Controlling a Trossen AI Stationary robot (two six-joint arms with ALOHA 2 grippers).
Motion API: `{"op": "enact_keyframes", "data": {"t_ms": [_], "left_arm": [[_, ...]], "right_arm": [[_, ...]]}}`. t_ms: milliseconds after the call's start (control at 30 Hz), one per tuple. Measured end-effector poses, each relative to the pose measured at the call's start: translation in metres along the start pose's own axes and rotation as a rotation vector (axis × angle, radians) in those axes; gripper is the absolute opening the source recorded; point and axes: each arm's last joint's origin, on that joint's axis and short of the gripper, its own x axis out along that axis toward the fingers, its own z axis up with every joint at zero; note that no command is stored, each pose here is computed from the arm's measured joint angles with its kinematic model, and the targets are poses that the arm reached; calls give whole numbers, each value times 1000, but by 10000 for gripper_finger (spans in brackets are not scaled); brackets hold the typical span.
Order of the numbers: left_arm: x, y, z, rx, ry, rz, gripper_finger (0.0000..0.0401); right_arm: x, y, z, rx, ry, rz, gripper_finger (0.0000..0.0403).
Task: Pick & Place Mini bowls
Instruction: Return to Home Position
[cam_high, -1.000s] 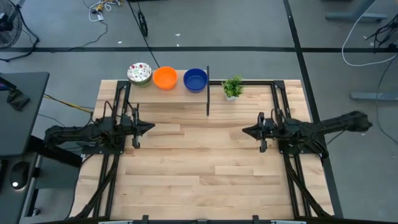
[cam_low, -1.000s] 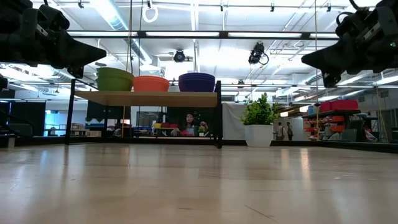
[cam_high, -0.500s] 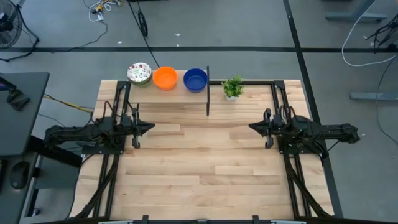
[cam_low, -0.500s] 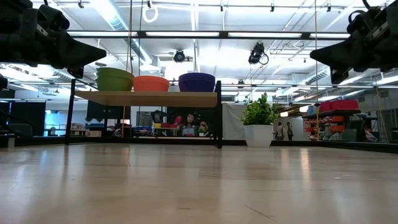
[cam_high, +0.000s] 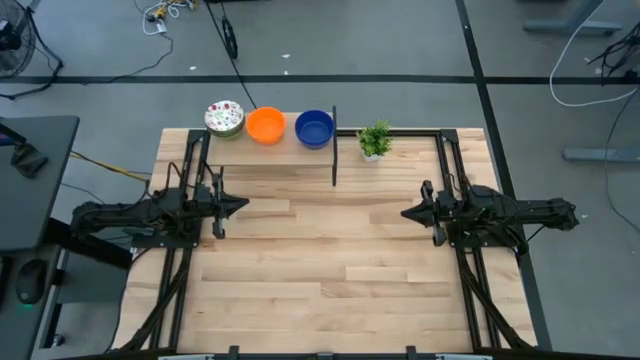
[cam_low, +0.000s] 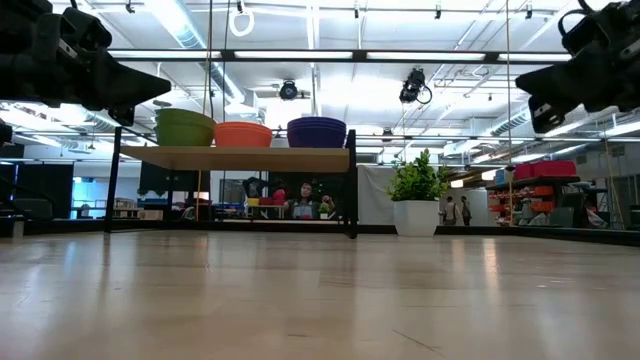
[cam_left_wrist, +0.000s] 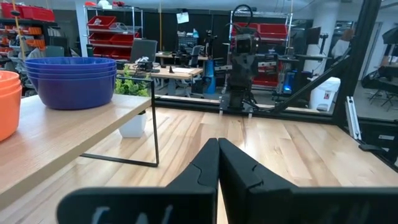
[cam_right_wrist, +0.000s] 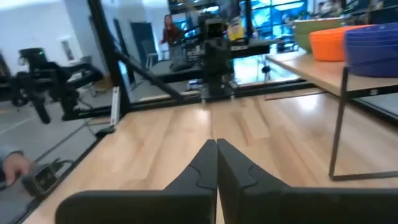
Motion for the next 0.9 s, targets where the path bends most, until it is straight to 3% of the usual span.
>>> {"op": "enact_keyframes", "data": {"t_ms": [167,367,900], "left_arm": [[0,0,0,0,0,0,7],[0,0,0,0,0,0,7],[0,0,0,1,0,0,7]], "right_arm": [[-2,1,0,-9,55,10,4],[2,0,-2,-21,-43,30,4],[4,1,-4,-59,-23,42,17]]}}
